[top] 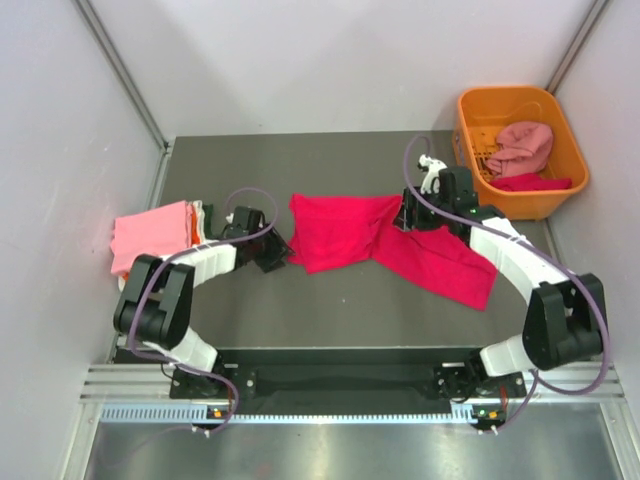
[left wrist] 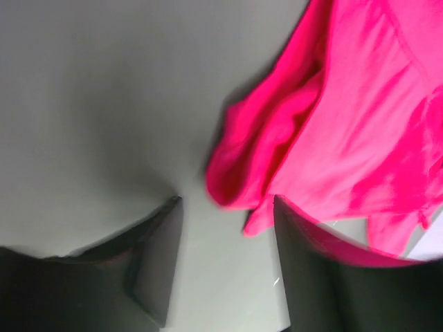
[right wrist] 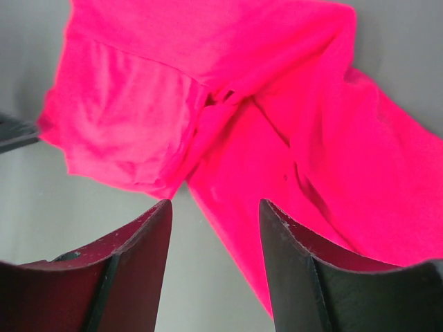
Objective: Fold and stack the t-shirts
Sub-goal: Fold the tshirt
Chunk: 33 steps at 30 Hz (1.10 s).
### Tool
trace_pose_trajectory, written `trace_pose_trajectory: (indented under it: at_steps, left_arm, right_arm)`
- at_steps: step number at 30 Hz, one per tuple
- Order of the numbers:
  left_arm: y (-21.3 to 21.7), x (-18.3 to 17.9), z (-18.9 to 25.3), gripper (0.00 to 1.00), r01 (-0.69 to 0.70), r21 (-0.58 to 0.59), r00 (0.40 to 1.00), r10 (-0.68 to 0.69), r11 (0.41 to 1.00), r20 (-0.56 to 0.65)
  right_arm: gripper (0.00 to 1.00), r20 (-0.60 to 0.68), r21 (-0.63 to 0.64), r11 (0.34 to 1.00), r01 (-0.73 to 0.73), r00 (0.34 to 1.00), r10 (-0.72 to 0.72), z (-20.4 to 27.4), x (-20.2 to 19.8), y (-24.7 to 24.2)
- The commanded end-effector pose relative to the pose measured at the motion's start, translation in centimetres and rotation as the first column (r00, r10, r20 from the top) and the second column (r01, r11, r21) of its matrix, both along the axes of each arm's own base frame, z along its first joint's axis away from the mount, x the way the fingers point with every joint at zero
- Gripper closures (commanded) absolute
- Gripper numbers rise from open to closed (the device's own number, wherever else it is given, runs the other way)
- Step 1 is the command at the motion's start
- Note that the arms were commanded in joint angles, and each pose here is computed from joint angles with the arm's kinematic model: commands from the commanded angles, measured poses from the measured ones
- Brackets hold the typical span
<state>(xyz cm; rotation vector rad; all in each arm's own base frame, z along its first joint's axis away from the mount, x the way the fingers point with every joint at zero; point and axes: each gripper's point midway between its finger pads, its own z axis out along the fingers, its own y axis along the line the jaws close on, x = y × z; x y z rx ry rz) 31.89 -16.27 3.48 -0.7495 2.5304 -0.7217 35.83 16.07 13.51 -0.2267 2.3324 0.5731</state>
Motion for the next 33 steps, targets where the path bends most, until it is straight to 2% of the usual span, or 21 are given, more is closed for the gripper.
trace_pose_trajectory:
  at_steps: [1, 7, 8, 9, 10, 11, 12, 13, 15, 17, 18, 20, 21, 22, 23, 24, 25, 26, 27, 28, 33]
  left_arm:
    - [-1.1, 1.8, -0.3, 0.51, 0.004, -0.028, 0.999, -0.002, 1.0, 0.04]
    - [-1.5, 3.2, -1.5, 0.79, 0.008, -0.011, 1.0, -0.008, 1.0, 0.028]
    - [-1.6, 3.4, -2.0, 0.86, 0.022, -0.009, 1.0, -0.022, 1.0, 0.017]
    - [-1.8, 3.8, -2.1, 1.0, 0.03, -0.011, 0.999, -0.03, 0.999, 0.015]
    - [-2.1, 5.3, -1.1, 1.0, 0.039, -0.014, 0.999, -0.038, 0.999, 0.039]
    - [-1.8, 5.3, -2.2, 1.0, 0.051, 0.011, 0.999, -0.051, 0.999, -0.001]
    - [-1.8, 7.5, -0.8, 1.0, 0.045, 0.011, 0.998, -0.046, 0.999, 0.039]
    - [-1.4, 7.8, -1.7, 1.0, 0.046, 0.022, 0.999, -0.046, 0.999, 0.0]
    - [-1.0, 11.5, 0.6, 1.0, 0.043, 0.016, 0.997, -0.044, 0.999, 0.065]
    - [-0.2, 13.4, -0.1, 1.0, 0.035, 0.045, 0.999, -0.036, 0.998, 0.031]
    - [0.3, 16.5, 2.3, 1.0, 0.014, 0.042, 0.995, -0.018, 0.999, 0.095]
    - [1.3, 19.2, 1.3, 1.0, -0.006, 0.059, 0.995, 0.0, 0.998, 0.097]
    - [1.4, 22.0, 3.6, 1.0, -0.021, 0.054, 0.987, 0.013, 0.998, 0.159]
    - [1.6, 23.2, 1.3, 1.0, -0.028, 0.057, 0.991, 0.02, 0.998, 0.129]
    - [2.1, 24.4, 1.0, 1.0, -0.04, 0.046, 0.991, 0.034, 0.998, 0.127]
    - [2.1, 27.1, 3.2, 1.0, -0.049, 0.024, 0.983, 0.044, 0.999, 0.178]
    - [1.9, 28.0, 0.2, 1.0, -0.043, 0.007, 0.989, 0.041, 0.999, 0.141]
    - [2.2, 29.2, 0.1, 1.0, -0.057, -0.035, 0.987, 0.062, 0.998, 0.145]
    - [1.9, 31.4, 2.2, 1.0, -0.052, -0.077, 0.976, 0.067, 0.996, 0.205]
    - [2.0, 32.1, -0.3, 1.0, -0.059, -0.101, 0.98, 0.077, 0.993, 0.182]
    - [4.7, 36.5, 0.7, 1.0, -0.162, -0.275, 0.942, 0.231, 0.948, 0.242]
  right_arm:
    - [0.46, 0.108, 0.046, 0.999, 0.0, 0.994, -0.005, 2.9, -0.1, 0.1]
    - [0.5, 0.099, 0.067, 0.998, 0.002, 0.995, -0.009, 2.3, -2.2, -0.1]
    - [0.51, 0.081, 0.068, 0.998, 0.002, 0.997, -0.008, 1.4, -2.8, -0.2]
    - [0.52, 0.089, 0.076, 0.997, 0.002, 0.996, -0.009, 1.6, -3.2, -0.2]
    - [0.52, 0.083, 0.088, 0.996, 0.01, 0.996, -0.018, 1.4, -3.5, -0.2]
    - [0.52, 0.065, 0.091, 0.996, 0.019, 0.998, -0.024, 0.6, -4.1, -0.4]
    - [0.53, 0.063, 0.097, 0.995, 0.022, 0.998, -0.029, 0.5, -4.4, -0.4]
    - [0.53, 0.04, 0.106, 0.994, 0.032, 0.999, -0.036, 0.0, -4.8, -0.4]
    - [0.53, -0.004, 0.102, 0.994, 0.043, 0.999, -0.043, -1.3, -5.8, -0.5]
    - [0.53, -0.042, 0.08, 0.995, 0.064, 0.997, -0.061, -2.8, -6.6, -0.7]
    - [0.53, -0.052, 0.064, 0.995, 0.072, 0.996, -0.068, -3.5, -6.7, -0.8]
    - [0.53, -0.068, 0.031, 0.996, 0.082, 0.995, -0.08, -4.7, -7.1, -1.0]
    - [0.53, -0.081, 0.023, 0.997, 0.076, 0.994, -0.074, -5.2, -7.2, -0.9]
    - [0.53, -0.085, 0.018, 0.998, 0.065, 0.994, -0.064, -5.5, -7.4, -0.6]
    - [0.53, -0.087, 0.013, 0.998, 0.054, 0.995, -0.053, -5.7, -7.6, -0.3]
    - [0.53, -0.088, -0.003, 0.999, 0.053, 0.995, -0.053, -6.0, -7.6, -0.2]
    - [0.53, -0.094, -0.016, 0.999, 0.036, 0.995, -0.037, -6.2, -7.9, 0.2]
    - [0.53, -0.089, -0.025, 0.999, 0.026, 0.996, -0.028, -6.0, -7.8, 0.5]
    - [0.53, -0.094, -0.042, 0.999, 0.022, 0.995, -0.026, -6.2, -7.8, 0.6]
    - [0.53, -0.096, -0.084, 0.996, 0.01, 0.995, -0.018, -6.4, -8.3, 0.8]
    - [0.51, -0.084, -0.24, 0.971, -0.018, 0.996, -0.002, -6.8, -8.8, 1.1]
